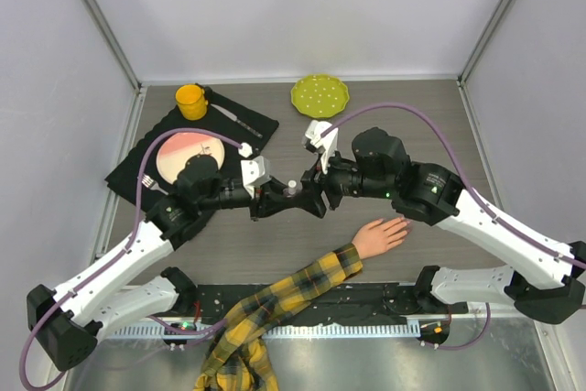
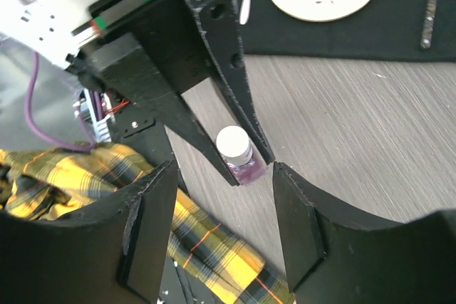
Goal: Paint the nails
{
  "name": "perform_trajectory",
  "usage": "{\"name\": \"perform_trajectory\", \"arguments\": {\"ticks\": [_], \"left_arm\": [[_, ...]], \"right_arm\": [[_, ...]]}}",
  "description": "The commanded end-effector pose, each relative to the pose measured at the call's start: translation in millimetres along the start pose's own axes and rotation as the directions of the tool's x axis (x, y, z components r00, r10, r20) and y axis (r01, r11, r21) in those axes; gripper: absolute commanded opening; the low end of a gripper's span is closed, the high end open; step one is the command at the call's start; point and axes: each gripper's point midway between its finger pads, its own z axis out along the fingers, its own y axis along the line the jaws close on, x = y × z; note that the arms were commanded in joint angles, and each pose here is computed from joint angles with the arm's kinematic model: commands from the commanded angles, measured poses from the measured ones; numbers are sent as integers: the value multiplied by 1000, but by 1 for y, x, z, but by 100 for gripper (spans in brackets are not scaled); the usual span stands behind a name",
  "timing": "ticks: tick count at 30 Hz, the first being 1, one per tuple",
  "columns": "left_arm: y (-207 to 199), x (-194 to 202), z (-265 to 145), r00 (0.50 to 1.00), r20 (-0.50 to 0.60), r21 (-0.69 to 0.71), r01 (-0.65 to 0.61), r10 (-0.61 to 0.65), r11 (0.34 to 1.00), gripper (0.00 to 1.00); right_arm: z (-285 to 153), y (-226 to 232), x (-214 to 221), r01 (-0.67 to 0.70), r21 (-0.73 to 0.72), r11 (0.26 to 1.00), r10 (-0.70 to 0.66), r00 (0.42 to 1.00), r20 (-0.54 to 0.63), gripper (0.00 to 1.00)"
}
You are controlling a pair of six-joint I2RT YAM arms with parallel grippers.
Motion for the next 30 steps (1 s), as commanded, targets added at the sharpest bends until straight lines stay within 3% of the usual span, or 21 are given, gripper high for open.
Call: {"name": "perform_trajectory", "arguments": {"ticks": [1,11,15,18,20,24,27,28,29,30], "left_arm": [[-11,-28,-2,998,62,59,-36,32,998,0],[-15,-29,-2,997,63,83,-39,34,996,0],[-16,-30,-3,997,66,86,-41,36,995,0],[-14,-30,-3,997,66,74,-40,35,996,0],[-11,-30,-3,997,66,59,-41,37,997,0],[9,-29,-3,997,58,-56,-37,40,998,0],[39,-26,-7,998,42,-223,-46,56,974,0],[51,-23,-10,998,29,-291,-44,55,956,0],[56,-22,-12,998,25,-319,-45,56,947,0],[60,-21,-13,998,23,-342,-44,55,939,0]], "right_arm": [[-9,12,-21,54,-75,996,-51,998,36,61],[3,9,-21,103,-86,991,-103,995,5,40],[7,9,-18,106,-92,990,-108,994,-13,38],[8,9,-17,106,-93,990,-109,994,-21,21],[10,8,-14,100,-91,991,-103,994,-35,3],[20,-1,-5,70,-48,996,-73,995,-67,1],[35,-16,-5,-26,90,996,30,999,-34,1],[36,-42,-8,-54,298,953,51,999,17,1],[39,-43,-12,-133,403,906,106,990,88,1],[56,-11,-1,-120,432,894,99,993,71,1]]}}
